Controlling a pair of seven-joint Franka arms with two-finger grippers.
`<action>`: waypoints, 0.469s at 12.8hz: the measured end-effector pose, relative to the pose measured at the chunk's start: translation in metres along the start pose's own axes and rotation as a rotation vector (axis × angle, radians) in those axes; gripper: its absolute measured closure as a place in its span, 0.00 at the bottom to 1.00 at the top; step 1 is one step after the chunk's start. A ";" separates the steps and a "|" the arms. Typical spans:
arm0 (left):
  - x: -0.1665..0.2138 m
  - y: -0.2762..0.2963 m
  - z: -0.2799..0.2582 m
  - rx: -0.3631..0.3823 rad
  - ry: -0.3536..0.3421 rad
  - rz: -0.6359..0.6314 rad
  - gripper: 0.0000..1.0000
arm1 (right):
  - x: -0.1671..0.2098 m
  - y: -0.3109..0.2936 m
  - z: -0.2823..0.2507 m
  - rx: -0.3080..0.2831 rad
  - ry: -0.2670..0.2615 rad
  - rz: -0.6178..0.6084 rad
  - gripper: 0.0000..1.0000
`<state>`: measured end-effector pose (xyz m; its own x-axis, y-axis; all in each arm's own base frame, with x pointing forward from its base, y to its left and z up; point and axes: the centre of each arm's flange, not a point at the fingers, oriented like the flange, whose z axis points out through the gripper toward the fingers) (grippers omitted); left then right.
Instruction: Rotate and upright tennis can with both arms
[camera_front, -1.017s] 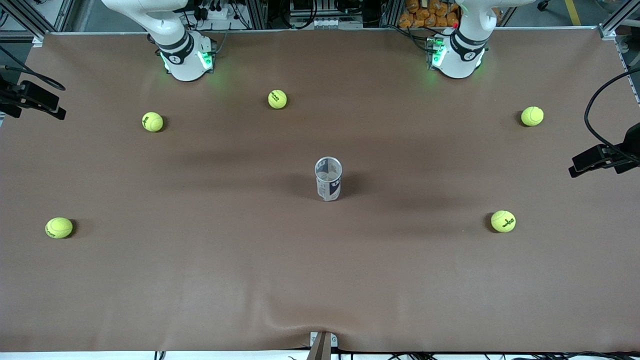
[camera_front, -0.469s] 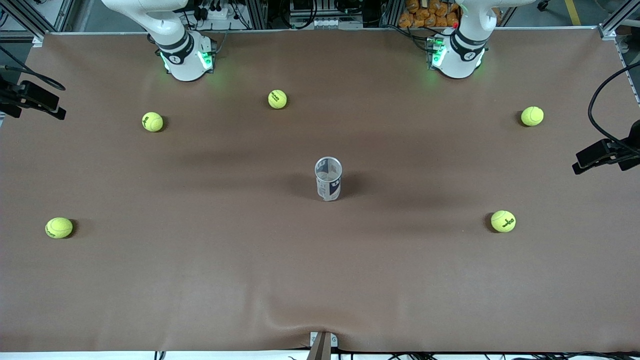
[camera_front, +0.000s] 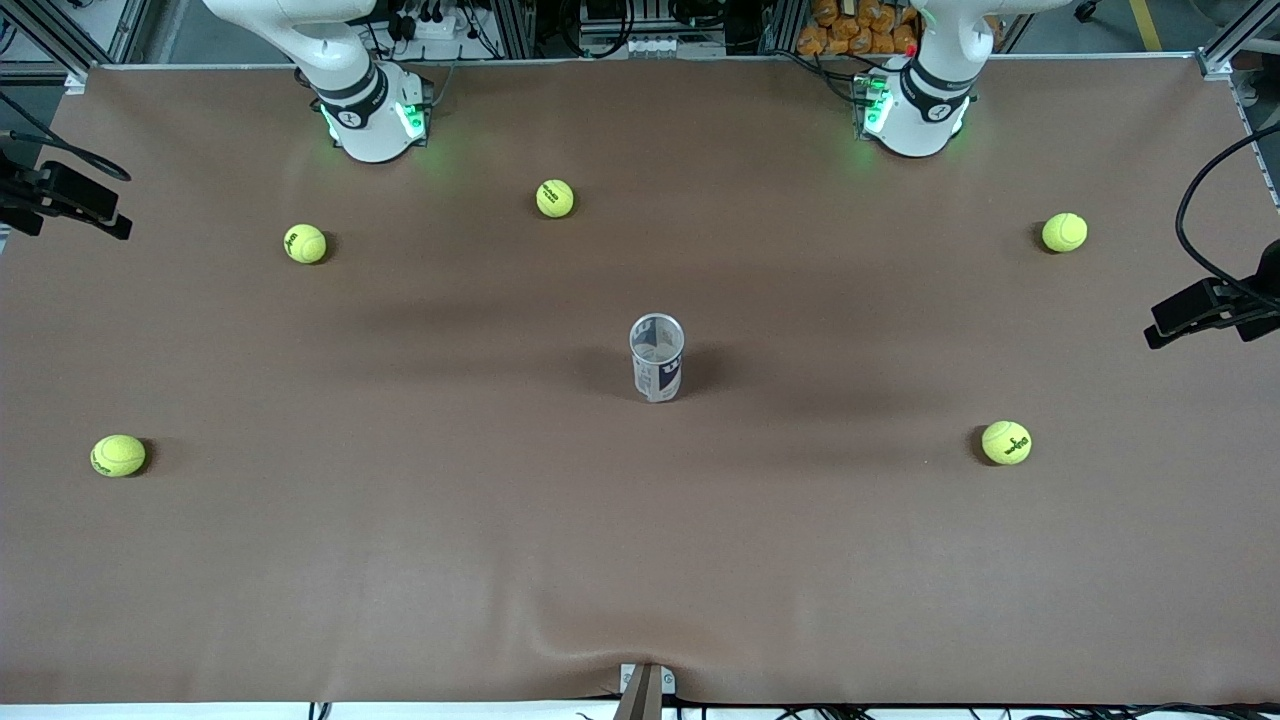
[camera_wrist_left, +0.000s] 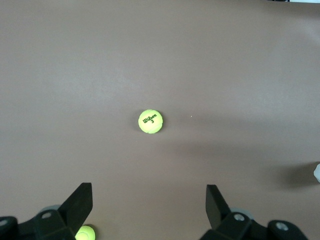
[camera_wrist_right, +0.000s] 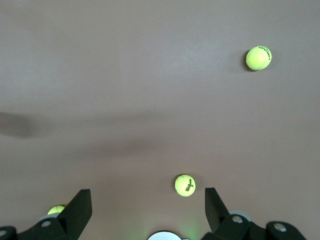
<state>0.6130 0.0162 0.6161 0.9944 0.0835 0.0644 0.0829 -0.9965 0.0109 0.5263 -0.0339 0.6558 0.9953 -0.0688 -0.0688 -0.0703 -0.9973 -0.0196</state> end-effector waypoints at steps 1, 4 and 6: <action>0.000 0.000 0.000 0.000 -0.004 0.000 0.00 | 0.000 0.000 0.000 0.000 0.000 0.000 0.00; -0.002 0.000 0.002 0.001 -0.016 0.001 0.00 | 0.000 0.000 0.000 0.000 0.000 0.000 0.00; -0.002 0.001 0.002 0.001 -0.017 0.002 0.00 | 0.000 0.000 0.001 0.000 -0.001 0.000 0.00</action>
